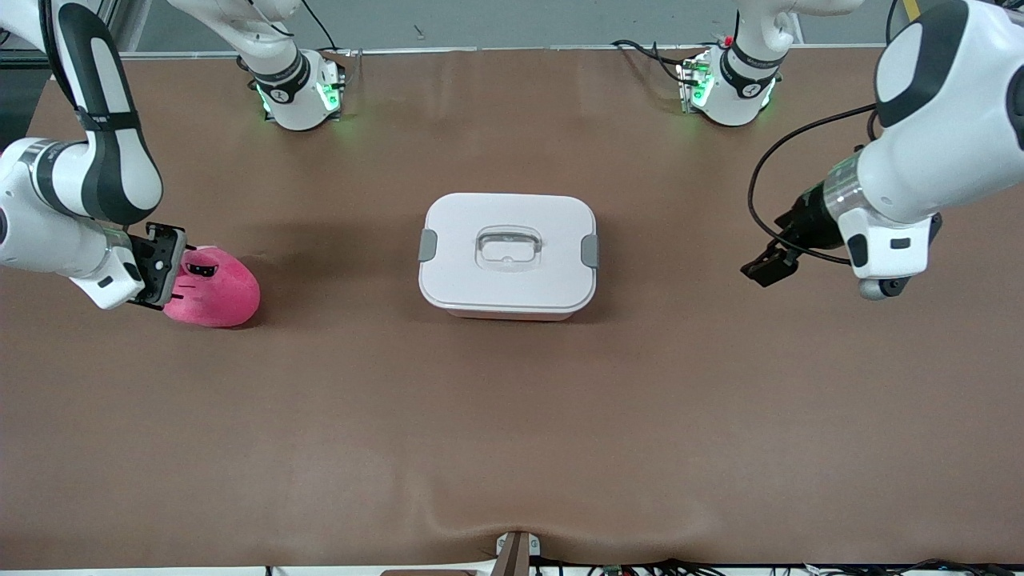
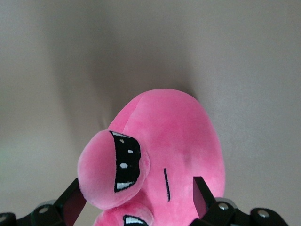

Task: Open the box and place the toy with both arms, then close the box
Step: 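Reach the right gripper to the pink plush while the left gripper approaches the box, then grasp the lid handle with the left gripper while the right gripper grips the plush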

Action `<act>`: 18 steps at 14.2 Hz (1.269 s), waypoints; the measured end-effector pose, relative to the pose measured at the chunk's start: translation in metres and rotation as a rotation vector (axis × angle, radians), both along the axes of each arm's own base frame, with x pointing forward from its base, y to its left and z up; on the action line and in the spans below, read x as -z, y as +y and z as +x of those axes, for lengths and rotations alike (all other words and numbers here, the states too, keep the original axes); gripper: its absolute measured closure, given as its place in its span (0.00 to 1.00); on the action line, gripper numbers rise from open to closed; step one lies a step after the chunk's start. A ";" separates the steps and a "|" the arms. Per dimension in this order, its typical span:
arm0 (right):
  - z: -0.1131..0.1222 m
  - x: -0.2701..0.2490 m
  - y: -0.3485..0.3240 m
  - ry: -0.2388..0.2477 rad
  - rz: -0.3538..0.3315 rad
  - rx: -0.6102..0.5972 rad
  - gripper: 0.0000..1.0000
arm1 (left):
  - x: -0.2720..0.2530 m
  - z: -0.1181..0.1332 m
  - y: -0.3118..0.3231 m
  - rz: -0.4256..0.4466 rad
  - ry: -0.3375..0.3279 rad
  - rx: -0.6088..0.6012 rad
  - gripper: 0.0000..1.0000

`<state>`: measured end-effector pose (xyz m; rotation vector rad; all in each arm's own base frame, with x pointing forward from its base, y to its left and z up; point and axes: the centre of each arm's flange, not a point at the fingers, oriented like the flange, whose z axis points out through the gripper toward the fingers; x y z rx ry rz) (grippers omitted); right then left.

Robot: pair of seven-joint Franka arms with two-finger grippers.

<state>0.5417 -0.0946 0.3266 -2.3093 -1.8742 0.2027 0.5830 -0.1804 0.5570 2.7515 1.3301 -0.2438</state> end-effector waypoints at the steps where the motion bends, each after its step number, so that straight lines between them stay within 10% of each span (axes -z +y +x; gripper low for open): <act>1: 0.000 0.000 0.001 -0.002 0.001 -0.007 0.00 | 0.001 -0.001 -0.008 0.003 0.001 -0.022 0.00; 18: -0.004 0.016 0.052 0.067 0.026 -0.150 0.00 | 0.069 -0.045 -0.188 0.110 0.026 -0.406 0.00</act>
